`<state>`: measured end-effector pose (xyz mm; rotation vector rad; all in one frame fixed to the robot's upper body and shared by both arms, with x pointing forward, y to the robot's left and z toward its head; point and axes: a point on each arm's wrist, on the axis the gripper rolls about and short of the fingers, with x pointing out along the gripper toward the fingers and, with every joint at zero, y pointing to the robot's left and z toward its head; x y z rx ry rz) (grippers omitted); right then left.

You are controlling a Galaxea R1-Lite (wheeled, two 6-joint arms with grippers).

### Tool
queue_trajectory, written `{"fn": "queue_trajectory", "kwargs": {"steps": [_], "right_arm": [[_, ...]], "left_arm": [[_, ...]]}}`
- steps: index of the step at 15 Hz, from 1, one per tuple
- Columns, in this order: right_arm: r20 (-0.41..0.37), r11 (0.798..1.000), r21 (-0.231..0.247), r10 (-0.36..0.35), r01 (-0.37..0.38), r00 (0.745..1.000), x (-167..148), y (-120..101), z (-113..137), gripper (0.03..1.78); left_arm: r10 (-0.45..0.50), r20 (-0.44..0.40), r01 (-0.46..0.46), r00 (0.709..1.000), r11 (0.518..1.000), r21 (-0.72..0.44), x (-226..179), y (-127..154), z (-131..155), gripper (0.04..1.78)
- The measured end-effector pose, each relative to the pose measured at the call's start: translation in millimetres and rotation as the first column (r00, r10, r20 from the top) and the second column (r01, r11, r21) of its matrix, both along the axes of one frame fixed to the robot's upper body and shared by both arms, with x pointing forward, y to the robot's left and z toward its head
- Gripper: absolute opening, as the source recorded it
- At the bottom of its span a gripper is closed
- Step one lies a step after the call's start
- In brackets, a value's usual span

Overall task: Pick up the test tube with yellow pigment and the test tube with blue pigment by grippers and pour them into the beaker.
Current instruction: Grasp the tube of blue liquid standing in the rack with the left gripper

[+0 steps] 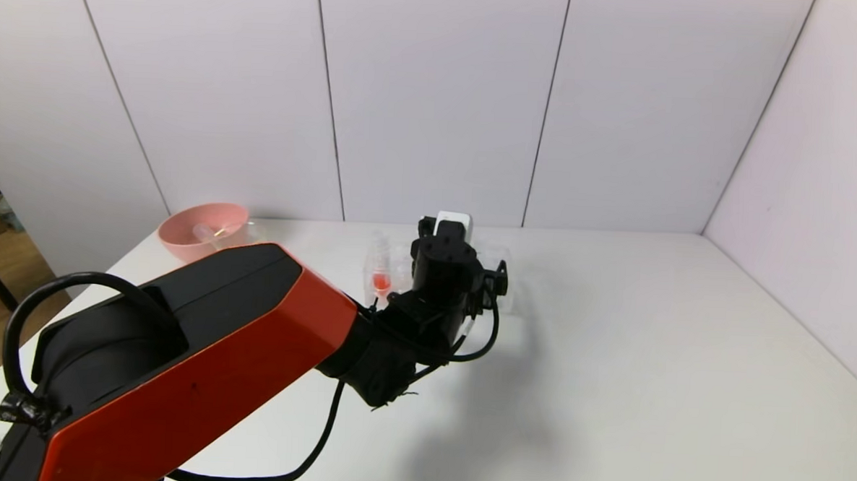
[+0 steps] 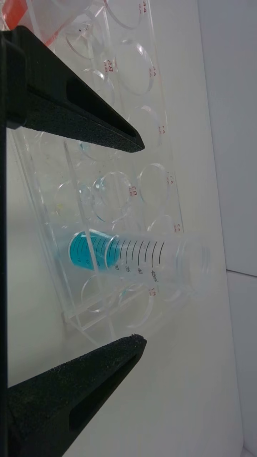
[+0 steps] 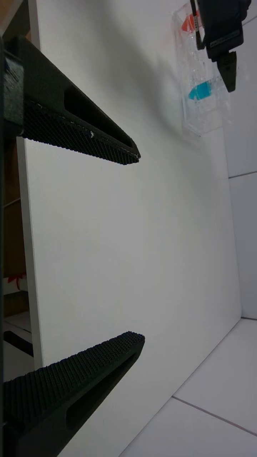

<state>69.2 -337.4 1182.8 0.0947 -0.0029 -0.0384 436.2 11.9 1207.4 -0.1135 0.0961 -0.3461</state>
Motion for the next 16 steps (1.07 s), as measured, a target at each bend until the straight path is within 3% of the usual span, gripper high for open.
{"fn": "queue_trajectory", "kwargs": {"steps": [10, 13, 16], "right_arm": [[0.0, 1.0, 0.0, 0.0, 0.0, 1.0, 0.0, 0.0, 0.0, 1.71], [0.0, 1.0, 0.0, 0.0, 0.0, 1.0, 0.0, 0.0, 0.0, 1.71], [0.001, 1.0, 0.0, 0.0, 0.0, 1.0, 0.0, 0.0, 0.1, 1.71]], "left_arm": [[0.032, -0.011, -0.032, 0.999, 0.999, 0.012, 26.5, -3.0, -8.0, 1.72], [0.03, -0.012, -0.03, 0.999, 0.999, 0.016, 27.8, -5.1, -9.0, 1.44], [0.028, -0.011, -0.028, 1.0, 0.999, 0.015, 28.2, -5.5, -9.0, 0.93]]}}
